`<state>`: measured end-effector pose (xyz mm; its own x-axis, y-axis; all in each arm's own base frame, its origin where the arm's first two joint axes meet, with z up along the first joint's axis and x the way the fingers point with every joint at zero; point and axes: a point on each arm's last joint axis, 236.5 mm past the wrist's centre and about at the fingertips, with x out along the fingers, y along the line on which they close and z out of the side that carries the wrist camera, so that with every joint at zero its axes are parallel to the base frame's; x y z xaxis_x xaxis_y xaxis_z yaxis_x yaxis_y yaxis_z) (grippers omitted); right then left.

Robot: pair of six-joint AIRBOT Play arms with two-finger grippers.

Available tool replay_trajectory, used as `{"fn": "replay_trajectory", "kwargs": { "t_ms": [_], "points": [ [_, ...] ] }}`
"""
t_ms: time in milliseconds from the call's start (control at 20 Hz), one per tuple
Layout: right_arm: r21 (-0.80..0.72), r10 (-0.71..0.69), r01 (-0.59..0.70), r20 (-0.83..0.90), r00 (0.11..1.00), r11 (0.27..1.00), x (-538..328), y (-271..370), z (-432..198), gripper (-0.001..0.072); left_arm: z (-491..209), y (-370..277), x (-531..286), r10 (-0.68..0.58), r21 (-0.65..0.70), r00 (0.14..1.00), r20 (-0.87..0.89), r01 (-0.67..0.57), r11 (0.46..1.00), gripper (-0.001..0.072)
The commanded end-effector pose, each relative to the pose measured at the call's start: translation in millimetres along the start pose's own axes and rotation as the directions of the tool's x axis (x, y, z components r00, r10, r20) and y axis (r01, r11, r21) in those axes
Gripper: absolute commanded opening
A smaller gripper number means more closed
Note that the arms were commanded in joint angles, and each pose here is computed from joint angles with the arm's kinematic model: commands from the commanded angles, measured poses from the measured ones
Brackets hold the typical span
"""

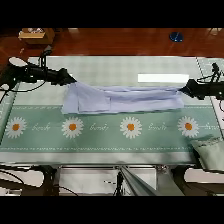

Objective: Fold the shirts.

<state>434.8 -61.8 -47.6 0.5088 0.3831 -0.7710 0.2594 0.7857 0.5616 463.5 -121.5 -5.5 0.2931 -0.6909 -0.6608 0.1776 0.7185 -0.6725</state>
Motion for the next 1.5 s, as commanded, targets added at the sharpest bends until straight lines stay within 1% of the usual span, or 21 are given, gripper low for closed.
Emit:
{"fn": "replay_trajectory", "kwargs": {
  "t_ms": [0,100,250,400,500,550,600,650,700,750,800,850,950,1000,1100,1250,1350,1450],
  "points": [
    [0.037,0.007,-0.009,0.035,0.999,0.999,7.2,-3.1,9.0,0.0033,-4.9,11.2,9.3,0.007,-0.008,0.999,-0.036,-0.007,1.0,0.0027],
    [0.046,0.006,-0.009,0.061,0.998,0.999,6.9,-3.3,15.2,0.0034,-17.2,18.0,16.0,0.003,-0.02,0.996,-0.087,-0.005,1.0,0.0026],
    [0.039,-0.001,-0.001,0.055,0.998,0.999,7.0,-5.1,13.6,0.0033,-33.4,24.5,21.8,-0.003,-0.042,0.988,-0.153,-0.003,0.999,0.0026],
    [0.033,-0.008,0.006,0.051,0.999,0.999,7.0,-6.7,12.7,0.0034,-45.6,41.1,19.9,0.064,-0.034,0.977,-0.205,-0.072,0.997,0.0026],
    [0.032,-0.008,0.006,0.051,0.999,0.999,7.1,-6.7,12.5,0.0034,-45.7,44.9,19.7,0.079,-0.028,0.976,-0.205,-0.087,0.996,0.0026],
    [0.027,-0.005,0.004,0.051,0.999,1.0,7.0,-6.1,12.7,0.0047,-43.4,45.3,19.8,0.083,-0.027,0.977,-0.195,-0.09,0.996,0.0027],
    [0.023,0.006,-0.007,0.052,0.999,1.0,6.8,-3.4,12.9,0.0206,-41.4,43.4,20.0,0.075,-0.031,0.979,-0.188,-0.082,0.996,0.0049],
    [0.009,0.03,-0.031,0.043,0.999,0.999,5.5,2.8,12.2,0.0398,-38.8,41.8,18.5,0.073,-0.027,0.98,-0.184,-0.079,0.996,0.0193],
    [-0.037,0.04,-0.039,0.023,0.999,0.999,2.1,7.9,11.3,0.0445,-33.7,40.7,14.2,0.072,-0.022,0.982,-0.175,-0.077,0.997,0.0412],
    [-0.093,0.024,-0.024,-0.001,1.0,0.995,-4.3,9.5,12.3,0.0445,-24.4,40.4,6.2,0.074,-0.02,0.985,-0.157,-0.078,0.997,0.0635],
    [-0.153,-0.02,0.017,-0.018,1.0,0.988,-12.0,5.2,16.2,0.0445,-12.8,41.8,-4.7,0.079,-0.04,0.988,-0.13,-0.085,0.996,0.0672],
    [-0.202,-0.098,0.091,-0.026,0.995,0.975,-22.3,-6.1,22.7,0.0452,0.3,43.3,-19.3,0.083,-0.058,0.992,-0.1,-0.089,0.994,0.0669],
    [-0.218,-0.234,0.226,-0.013,0.972,0.949,-39.3,-29.3,35.3,0.0551,21.2,44.1,-45.8,0.093,-0.076,0.995,-0.045,-0.096,0.993,0.0658],
    [-0.207,-0.263,0.254,-0.016,0.965,0.945,-41.6,-36.0,35.2,0.0591,26.3,42.2,-55.2,0.094,-0.072,0.995,-0.031,-0.096,0.993,0.0658],
    [-0.159,-0.251,0.237,-0.08,0.965,0.959,-30.2,-41.0,22.1,0.0591,28.8,35.1,-65.5,0.092,-0.062,0.995,-0.024,-0.093,0.994,0.0657],
    [-0.046,-0.135,0.128,-0.216,0.967,0.991,4.3,-36.5,-6.9,0.0591,19.8,20.8,-68.2,0.072,-0.041,0.996,-0.061,-0.075,0.996,0.0656],
    [0.035,-0.048,0.058,-0.25,0.967,0.998,22.6,-28.7,-15.1,0.0592,16.4,14.5,-69.1,0.066,-0.031,0.995,-0.074,-0.068,0.997,0.0656],
    [0.094,0.013,0.011,-0.25,0.968,0.995,34.7,-22.3,-15.6,0.0591,17.1,11.3,-70.6,0.066,-0.023,0.995,-0.07,-0.068,0.997,0.0656]
  ]
}}
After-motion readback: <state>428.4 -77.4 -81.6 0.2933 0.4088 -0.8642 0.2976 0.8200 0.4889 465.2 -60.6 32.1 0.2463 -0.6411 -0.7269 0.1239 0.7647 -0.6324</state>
